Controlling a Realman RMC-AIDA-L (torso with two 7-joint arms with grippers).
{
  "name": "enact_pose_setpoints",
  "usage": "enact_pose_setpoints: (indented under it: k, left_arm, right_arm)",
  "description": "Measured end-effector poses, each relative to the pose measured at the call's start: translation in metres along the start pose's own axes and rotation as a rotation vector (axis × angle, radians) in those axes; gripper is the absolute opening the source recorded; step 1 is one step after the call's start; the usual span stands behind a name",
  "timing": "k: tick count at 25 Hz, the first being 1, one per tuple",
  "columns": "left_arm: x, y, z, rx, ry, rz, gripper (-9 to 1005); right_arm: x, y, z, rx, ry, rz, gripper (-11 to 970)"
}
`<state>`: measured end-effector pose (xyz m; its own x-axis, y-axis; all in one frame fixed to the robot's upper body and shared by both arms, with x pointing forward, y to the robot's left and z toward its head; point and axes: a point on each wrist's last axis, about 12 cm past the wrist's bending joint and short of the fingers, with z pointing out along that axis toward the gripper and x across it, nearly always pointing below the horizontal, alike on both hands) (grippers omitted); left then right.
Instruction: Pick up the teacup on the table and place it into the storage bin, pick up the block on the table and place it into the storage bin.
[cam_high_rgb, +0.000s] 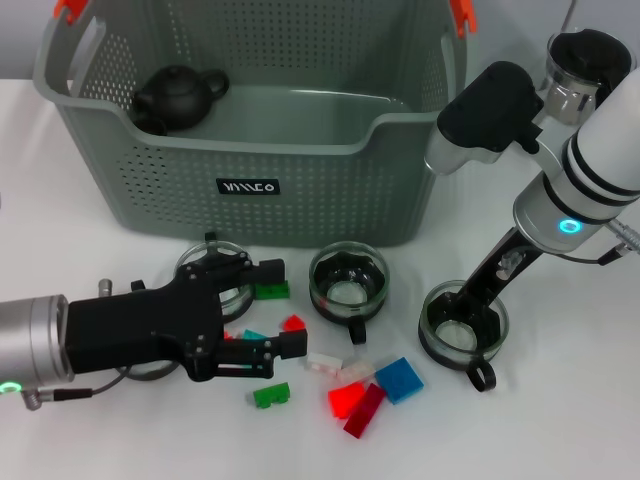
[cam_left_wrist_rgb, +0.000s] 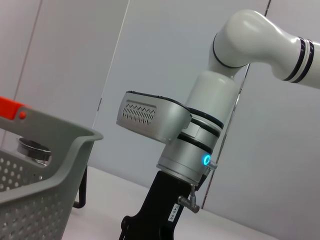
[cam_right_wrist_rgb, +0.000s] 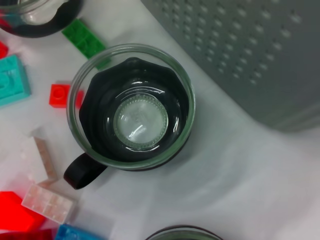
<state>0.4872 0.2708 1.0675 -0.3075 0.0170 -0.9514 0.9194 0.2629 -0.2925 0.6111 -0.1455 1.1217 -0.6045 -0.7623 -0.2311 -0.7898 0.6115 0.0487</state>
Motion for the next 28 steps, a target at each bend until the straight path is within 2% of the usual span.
enact_pose_setpoints:
  k: [16, 23, 28]
  left_arm:
    - [0.002, -0.002, -0.002, -0.001, -0.003, 0.009, 929]
    - [0.002, -0.002, -0.002, 0.001, -0.004, 0.009, 928]
    - [0.0, -0.005, -0.003, 0.024, -0.012, 0.011, 928]
  right_arm:
    - [0.001, 0.003, 0.002, -0.019, 0.021, 0.003, 64]
    - [0.004, 0.004, -0.007, -0.037, 0.035, 0.002, 58]
    - [0.009, 0.008, -0.034, -0.059, 0.012, 0.001, 58]
